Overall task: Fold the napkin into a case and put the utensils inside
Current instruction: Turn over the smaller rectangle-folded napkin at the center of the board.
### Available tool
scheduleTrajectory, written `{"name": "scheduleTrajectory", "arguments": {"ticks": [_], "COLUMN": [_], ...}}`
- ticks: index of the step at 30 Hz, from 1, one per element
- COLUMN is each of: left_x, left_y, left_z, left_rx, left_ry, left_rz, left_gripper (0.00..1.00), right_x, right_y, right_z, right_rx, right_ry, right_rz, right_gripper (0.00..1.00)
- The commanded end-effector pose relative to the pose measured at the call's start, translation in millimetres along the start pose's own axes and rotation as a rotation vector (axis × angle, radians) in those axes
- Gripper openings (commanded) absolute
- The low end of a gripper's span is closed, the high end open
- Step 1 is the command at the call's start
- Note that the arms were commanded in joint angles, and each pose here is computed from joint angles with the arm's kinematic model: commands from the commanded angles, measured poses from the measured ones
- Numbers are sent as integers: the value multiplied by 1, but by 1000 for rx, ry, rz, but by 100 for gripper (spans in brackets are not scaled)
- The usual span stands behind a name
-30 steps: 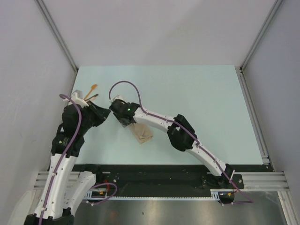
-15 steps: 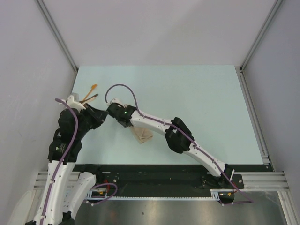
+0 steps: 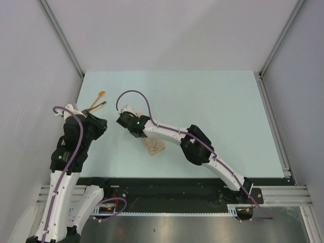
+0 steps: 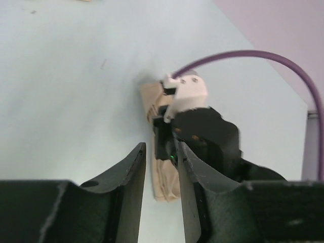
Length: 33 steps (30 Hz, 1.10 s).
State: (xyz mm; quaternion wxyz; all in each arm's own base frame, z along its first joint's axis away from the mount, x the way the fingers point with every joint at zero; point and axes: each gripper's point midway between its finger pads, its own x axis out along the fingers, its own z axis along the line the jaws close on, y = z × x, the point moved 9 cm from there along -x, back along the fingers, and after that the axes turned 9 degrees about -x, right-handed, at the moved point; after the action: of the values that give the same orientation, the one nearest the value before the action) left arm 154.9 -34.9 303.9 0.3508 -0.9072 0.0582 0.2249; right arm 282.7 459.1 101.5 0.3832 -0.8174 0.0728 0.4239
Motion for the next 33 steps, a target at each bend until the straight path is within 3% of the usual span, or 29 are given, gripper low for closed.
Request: {"name": "scheduleTrajectory", "arguments": {"ticks": [1, 2, 5, 6, 8, 9, 14, 16, 26, 33], "left_x": [1, 4, 11, 13, 20, 22, 41, 45, 87, 109], "left_y": [-15, -13, -9, -9, -4, -4, 7, 14, 38, 73], "left_z": [1, 2, 0, -3, -5, -8, -15, -17, -33, -56], "left_rx": [-2, 1, 5, 8, 13, 17, 36, 51, 92, 130], "left_ry": [-85, -86, -61, -37, -17, 8, 71, 114, 220, 248], "left_rz": [-93, -85, -61, -47, -10, -2, 101, 158, 315, 411], "left_gripper": [37, 37, 36, 36, 34, 33, 28, 28, 28, 28], "right_x": [-46, -67, -68, -82, -72, -84, -64, -65, 2, 28], "right_y": [-36, -47, -46, -57, -43, -55, -35, -40, 5, 78], "right_z": [-29, -40, -62, -75, -93, -106, -153, -166, -232, -271], "right_rx": [187, 235, 364, 432, 496, 556, 782, 862, 1111, 1284], "right_ry": [-54, -80, -163, -187, -241, -279, -406, -476, -644, -667], "right_rz": [-173, -225, -250, -315, -306, -392, -428, -512, -688, -720], "right_gripper": [0, 0, 0, 0, 0, 0, 0, 0, 0, 0]}}
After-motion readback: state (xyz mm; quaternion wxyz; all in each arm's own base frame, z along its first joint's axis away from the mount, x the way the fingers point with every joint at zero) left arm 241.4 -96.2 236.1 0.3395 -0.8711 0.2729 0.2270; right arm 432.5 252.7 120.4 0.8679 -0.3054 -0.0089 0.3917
